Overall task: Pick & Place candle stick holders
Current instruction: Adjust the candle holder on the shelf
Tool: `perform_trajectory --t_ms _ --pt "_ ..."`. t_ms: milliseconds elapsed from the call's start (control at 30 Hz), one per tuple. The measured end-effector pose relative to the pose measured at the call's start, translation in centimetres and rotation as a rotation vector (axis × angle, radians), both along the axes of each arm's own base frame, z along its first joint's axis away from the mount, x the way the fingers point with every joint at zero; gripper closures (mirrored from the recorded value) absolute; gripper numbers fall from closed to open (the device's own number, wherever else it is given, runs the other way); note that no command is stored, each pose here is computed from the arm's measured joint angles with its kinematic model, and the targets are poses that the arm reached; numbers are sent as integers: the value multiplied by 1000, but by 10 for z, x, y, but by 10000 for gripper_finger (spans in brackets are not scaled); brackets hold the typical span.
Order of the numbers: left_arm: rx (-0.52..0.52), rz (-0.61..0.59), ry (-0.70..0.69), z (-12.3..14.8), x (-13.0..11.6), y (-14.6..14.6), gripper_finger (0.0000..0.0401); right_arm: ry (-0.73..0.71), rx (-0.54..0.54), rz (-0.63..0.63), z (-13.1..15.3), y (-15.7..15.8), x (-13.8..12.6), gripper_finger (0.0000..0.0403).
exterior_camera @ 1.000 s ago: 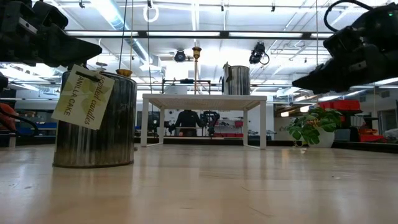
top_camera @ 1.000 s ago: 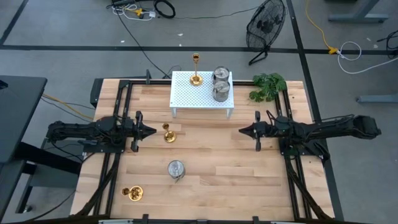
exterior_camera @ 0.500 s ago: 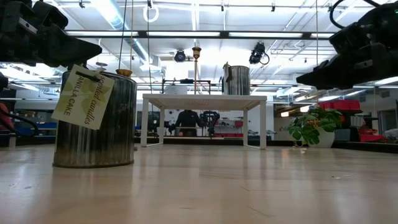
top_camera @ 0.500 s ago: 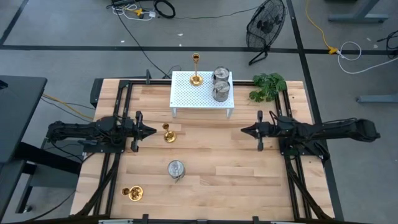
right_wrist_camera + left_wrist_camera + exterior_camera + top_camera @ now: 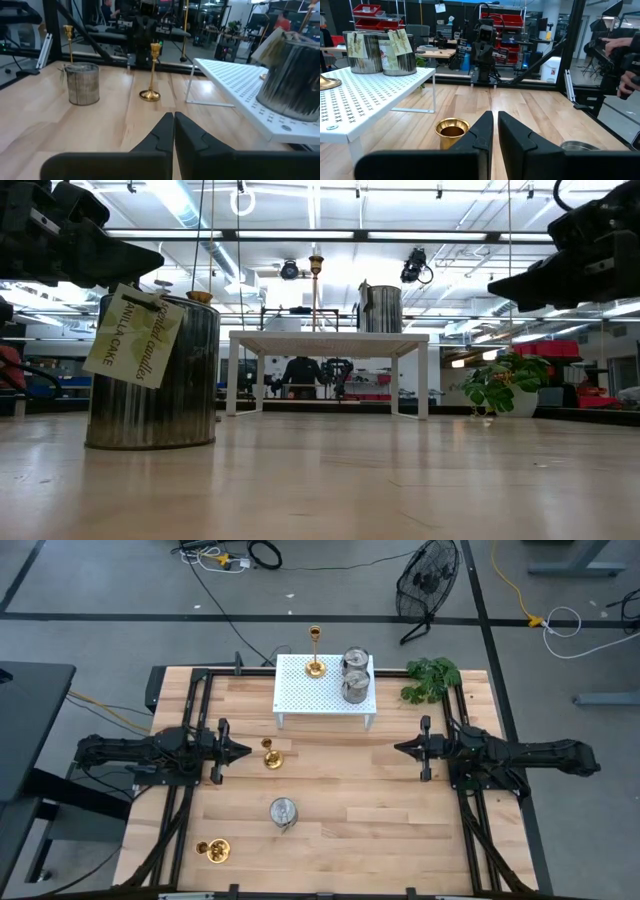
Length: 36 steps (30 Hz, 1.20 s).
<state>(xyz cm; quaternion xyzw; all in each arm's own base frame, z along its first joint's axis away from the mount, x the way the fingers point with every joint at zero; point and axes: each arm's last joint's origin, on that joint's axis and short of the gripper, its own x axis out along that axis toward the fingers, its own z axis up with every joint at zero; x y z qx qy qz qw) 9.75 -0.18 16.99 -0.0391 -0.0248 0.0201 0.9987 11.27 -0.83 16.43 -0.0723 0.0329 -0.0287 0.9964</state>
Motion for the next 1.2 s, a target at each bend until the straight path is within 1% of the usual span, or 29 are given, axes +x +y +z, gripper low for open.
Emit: perform_trajectory --t_ms 433,600,700,967,1200 --pt "0 0 0 0 0 0 369 -36 -2 0 2 1 -10 385" --pt "0 0 0 0 0 0 369 -29 -2 0 1 1 -13 385" --pt "0 0 0 0 0 0 369 -55 -4 0 3 1 -14 385" --pt "0 0 0 0 0 0 369 -89 -7 -1 6 1 -16 385" --pt "0 0 0 0 0 0 369 -87 -6 1 6 1 -16 385"
